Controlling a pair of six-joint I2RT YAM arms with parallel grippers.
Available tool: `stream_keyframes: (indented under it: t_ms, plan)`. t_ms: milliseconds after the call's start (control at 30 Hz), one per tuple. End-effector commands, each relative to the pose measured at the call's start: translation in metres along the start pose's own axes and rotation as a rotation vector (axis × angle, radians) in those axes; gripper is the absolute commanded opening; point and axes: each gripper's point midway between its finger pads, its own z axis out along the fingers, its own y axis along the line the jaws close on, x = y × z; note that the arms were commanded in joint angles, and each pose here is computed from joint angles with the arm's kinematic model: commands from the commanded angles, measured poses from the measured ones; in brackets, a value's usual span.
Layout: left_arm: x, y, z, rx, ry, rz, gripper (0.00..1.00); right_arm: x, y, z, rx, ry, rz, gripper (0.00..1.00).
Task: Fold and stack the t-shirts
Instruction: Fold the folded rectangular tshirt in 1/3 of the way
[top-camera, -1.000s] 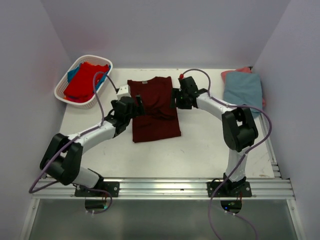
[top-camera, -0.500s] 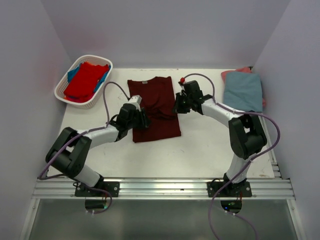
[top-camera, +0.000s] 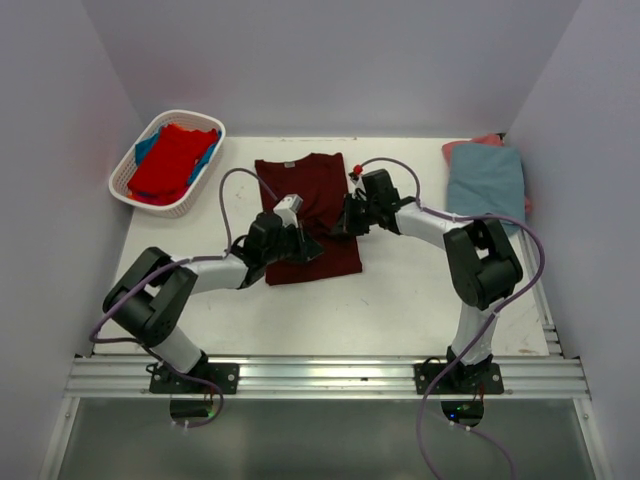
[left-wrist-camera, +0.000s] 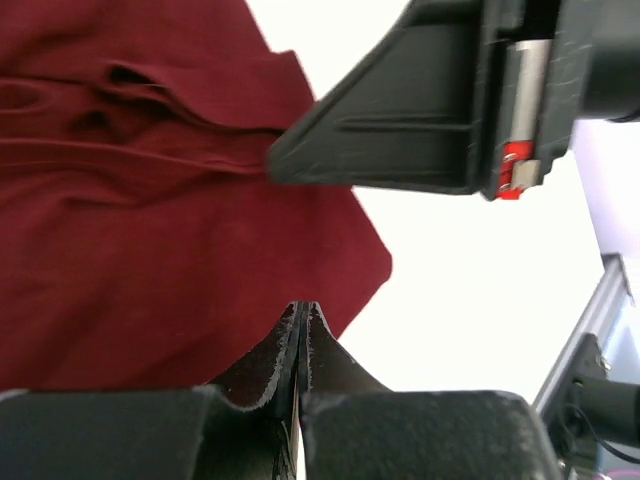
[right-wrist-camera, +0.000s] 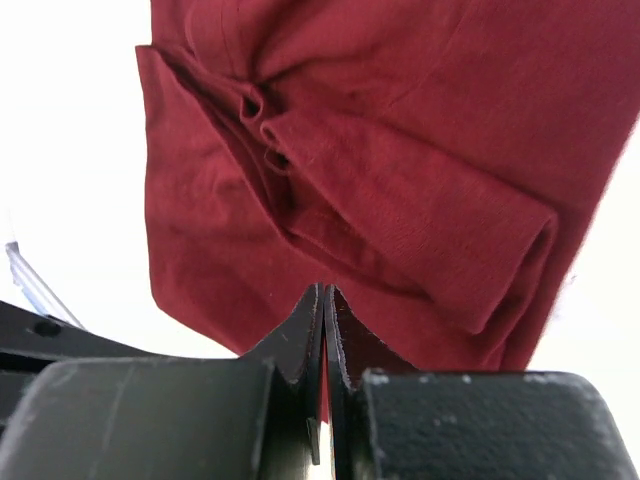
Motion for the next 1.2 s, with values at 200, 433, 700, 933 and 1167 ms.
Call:
stream_keyframes:
  t_ms: [200,433,700,933,1167]
  plan:
    - [0.024,0.014,0.028,0.001,0.042,-0.041,0.0,0.002,0.028,0.0,-0.092,-0.007,-0.013,0.0]
    - [0.032,0.027,0.036,-0.039,0.062,-0.049,0.0,0.008,0.027,0.013,-0.097,0.023,0.001,0.0]
    - [0.031,0.029,0.032,-0.053,0.066,-0.037,0.0,0.016,0.011,0.037,-0.056,0.055,0.017,0.0]
    - [0.038,0.031,0.024,-0.063,0.08,-0.026,0.0,-0.013,-0.003,0.064,0.042,0.056,-0.024,0.0]
    - [0.041,0.033,0.018,-0.072,0.083,-0.023,0.0,-0.067,-0.004,0.067,0.13,-0.016,-0.102,0.0]
